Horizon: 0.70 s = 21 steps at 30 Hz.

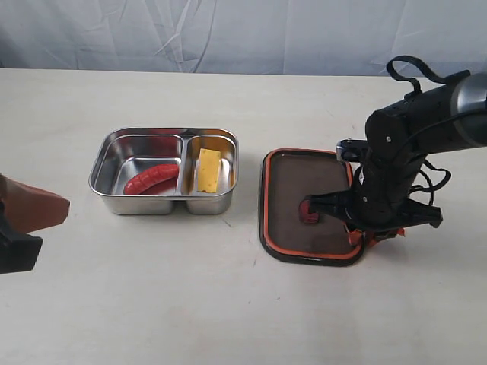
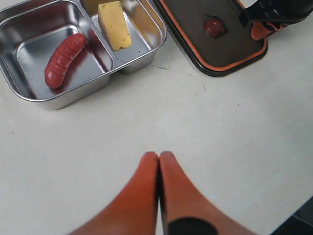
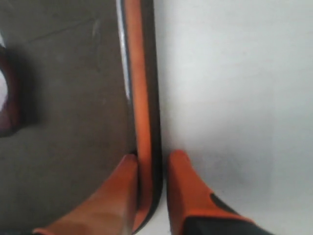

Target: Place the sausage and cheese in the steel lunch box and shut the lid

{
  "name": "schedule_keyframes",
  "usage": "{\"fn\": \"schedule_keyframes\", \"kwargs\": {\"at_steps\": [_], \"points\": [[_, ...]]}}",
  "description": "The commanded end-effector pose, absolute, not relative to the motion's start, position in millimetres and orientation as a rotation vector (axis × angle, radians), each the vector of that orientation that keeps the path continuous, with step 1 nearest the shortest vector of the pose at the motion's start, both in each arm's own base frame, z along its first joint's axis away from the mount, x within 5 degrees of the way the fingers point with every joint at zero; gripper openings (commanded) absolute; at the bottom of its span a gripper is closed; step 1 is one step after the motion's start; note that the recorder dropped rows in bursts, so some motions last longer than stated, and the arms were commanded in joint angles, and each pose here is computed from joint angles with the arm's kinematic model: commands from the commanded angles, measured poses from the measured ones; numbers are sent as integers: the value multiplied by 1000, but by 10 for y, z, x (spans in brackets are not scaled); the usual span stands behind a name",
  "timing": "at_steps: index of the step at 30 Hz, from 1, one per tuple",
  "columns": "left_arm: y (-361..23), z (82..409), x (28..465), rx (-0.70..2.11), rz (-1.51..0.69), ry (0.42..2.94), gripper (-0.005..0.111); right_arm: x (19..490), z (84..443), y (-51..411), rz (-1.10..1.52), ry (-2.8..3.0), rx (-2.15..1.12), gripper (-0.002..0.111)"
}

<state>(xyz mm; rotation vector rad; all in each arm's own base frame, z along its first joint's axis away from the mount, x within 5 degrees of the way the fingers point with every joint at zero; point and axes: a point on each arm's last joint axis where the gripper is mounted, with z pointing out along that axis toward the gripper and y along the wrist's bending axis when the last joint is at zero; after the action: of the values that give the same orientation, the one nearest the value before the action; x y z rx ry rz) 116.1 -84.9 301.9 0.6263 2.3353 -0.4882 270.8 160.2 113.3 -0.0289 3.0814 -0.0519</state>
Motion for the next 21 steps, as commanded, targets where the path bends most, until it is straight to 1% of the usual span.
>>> {"fn": "schedule_keyframes", "kwargs": {"at_steps": [1, 10, 21], "points": [[-843, 3033, 1148, 620, -492, 2320, 0, 2711, 1094, 1577, -83, 3099, -51, -1], [-845, 3035, 1149, 618, -495, 2319, 0, 2713, 1115, 1564, -100, 3092, -80, -1], [-845, 3034, 1147, 618, -497, 2320, 0, 2735, 1396, 1542, -72, 2989, -142, -1]]}}
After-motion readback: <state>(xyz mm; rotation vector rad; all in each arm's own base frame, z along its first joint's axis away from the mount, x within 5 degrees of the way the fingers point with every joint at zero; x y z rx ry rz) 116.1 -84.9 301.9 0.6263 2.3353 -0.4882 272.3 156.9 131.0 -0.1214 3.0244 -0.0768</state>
